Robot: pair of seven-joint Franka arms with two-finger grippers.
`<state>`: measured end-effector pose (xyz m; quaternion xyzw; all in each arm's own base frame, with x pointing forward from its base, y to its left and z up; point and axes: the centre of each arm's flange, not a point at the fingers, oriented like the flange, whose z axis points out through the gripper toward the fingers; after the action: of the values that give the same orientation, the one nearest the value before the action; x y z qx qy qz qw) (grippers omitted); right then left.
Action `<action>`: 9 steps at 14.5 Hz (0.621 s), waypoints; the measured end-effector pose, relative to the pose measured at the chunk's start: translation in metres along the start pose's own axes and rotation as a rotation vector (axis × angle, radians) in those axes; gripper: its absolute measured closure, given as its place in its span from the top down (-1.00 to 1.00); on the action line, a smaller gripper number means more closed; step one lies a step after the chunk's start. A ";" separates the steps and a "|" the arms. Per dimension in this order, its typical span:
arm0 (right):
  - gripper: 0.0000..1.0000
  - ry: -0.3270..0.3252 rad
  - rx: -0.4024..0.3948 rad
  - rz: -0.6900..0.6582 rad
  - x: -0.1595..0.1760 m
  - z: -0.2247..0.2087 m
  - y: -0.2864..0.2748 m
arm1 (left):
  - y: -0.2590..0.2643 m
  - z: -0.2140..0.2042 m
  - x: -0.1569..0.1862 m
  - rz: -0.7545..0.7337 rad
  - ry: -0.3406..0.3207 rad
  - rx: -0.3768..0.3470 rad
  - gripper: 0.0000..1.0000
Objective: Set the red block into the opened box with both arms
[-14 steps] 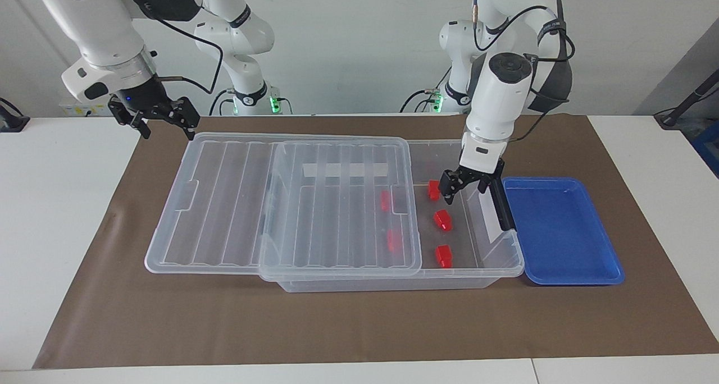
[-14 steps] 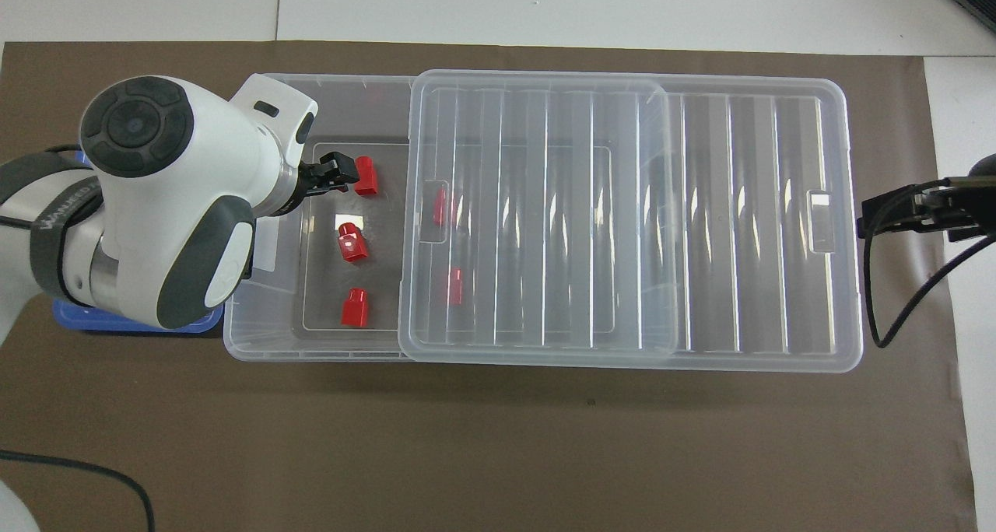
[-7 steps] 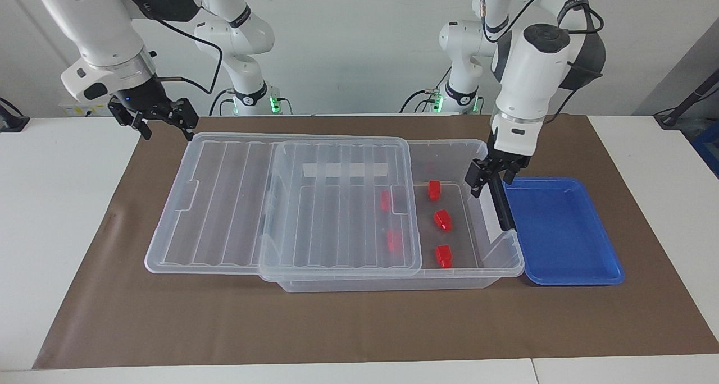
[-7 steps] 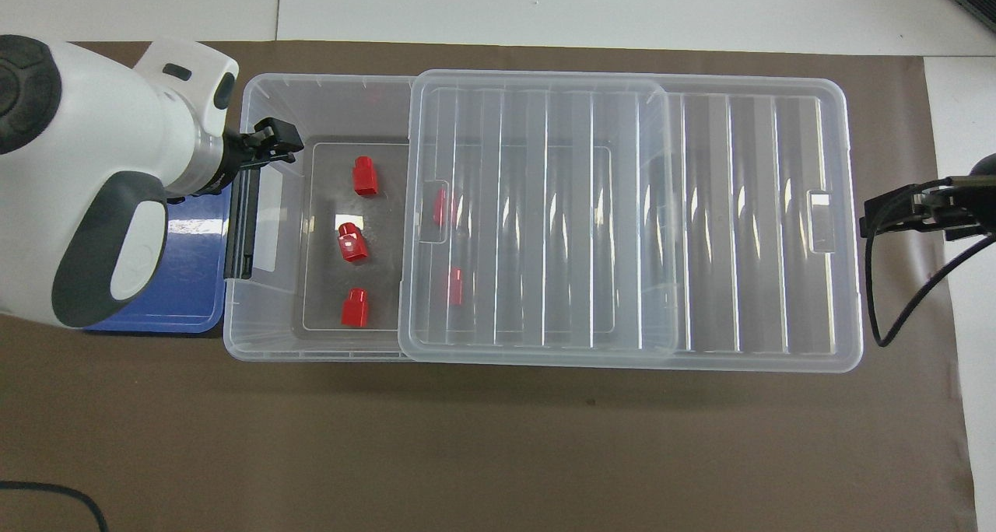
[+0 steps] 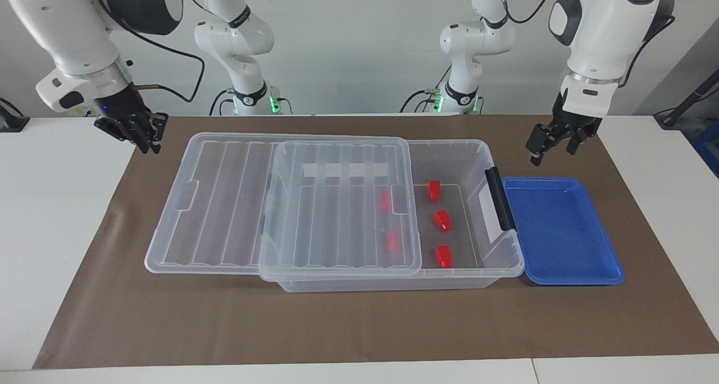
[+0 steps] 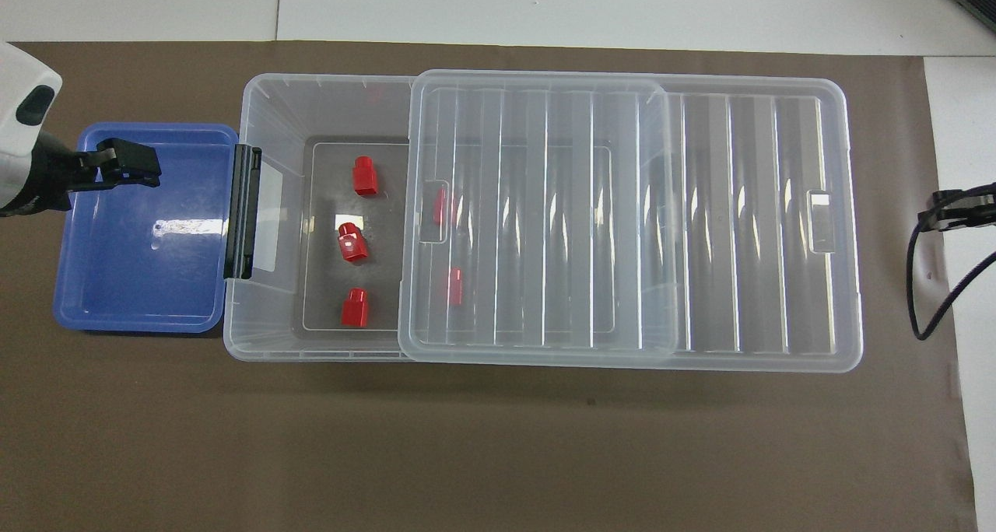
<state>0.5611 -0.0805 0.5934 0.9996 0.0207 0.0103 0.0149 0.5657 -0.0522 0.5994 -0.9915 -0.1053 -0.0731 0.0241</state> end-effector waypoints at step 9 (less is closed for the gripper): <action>-0.98 0.041 0.042 -0.123 0.025 0.093 0.062 | -0.097 -0.005 0.004 0.293 -0.077 0.027 1.00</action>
<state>0.5908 -0.1438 0.5025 0.9961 0.0824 0.0296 -0.0056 0.5481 0.0429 0.6078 -0.9979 0.0385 -0.0292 0.0439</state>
